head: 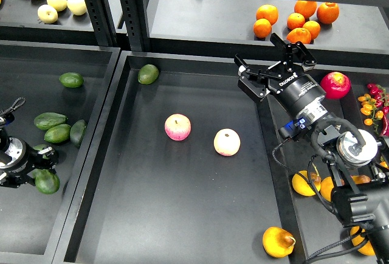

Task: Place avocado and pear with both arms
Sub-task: 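Lower the avocado among the other avocados and open the left gripper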

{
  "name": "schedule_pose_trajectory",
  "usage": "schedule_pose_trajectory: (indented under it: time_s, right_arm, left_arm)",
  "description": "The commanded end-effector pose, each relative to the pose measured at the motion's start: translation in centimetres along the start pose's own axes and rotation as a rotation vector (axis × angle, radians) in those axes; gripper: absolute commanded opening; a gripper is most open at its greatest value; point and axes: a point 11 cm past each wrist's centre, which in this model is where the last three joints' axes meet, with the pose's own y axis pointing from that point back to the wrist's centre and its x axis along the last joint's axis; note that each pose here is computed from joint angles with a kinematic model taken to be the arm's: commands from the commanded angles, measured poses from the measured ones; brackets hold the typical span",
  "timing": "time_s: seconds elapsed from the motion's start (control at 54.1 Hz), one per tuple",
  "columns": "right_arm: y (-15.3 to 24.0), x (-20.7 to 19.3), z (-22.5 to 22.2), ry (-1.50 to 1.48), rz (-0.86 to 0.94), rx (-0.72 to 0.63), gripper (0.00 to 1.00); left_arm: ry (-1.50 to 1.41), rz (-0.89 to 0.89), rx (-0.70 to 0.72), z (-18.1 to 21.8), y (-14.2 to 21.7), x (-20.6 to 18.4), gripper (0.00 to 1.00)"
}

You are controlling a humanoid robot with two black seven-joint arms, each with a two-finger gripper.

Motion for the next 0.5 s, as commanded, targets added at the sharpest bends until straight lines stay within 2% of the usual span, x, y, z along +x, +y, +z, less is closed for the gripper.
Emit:
schedule_pose_trajectory:
  time_s: [0.0,0.407,0.481]
  right_arm:
    - [0.00,0.03,0.00,0.000,0.001,0.000,1.00]
    - [-0.01,-0.02,0.01,0.000,-0.001,0.000,1.00]
    - [-0.01,-0.02,0.01,0.000,-0.001,0.000,1.00]
  left_arm:
    - [0.002,-0.009,0.003,-0.32,-0.50,-0.43,0.42]
    - [-0.016,-0.018,0.001,0.29,-0.93,-1.07,0.54]
    - [-0.015,-0.017,-0.003,0.41,-0.86,-1.01,0.61]
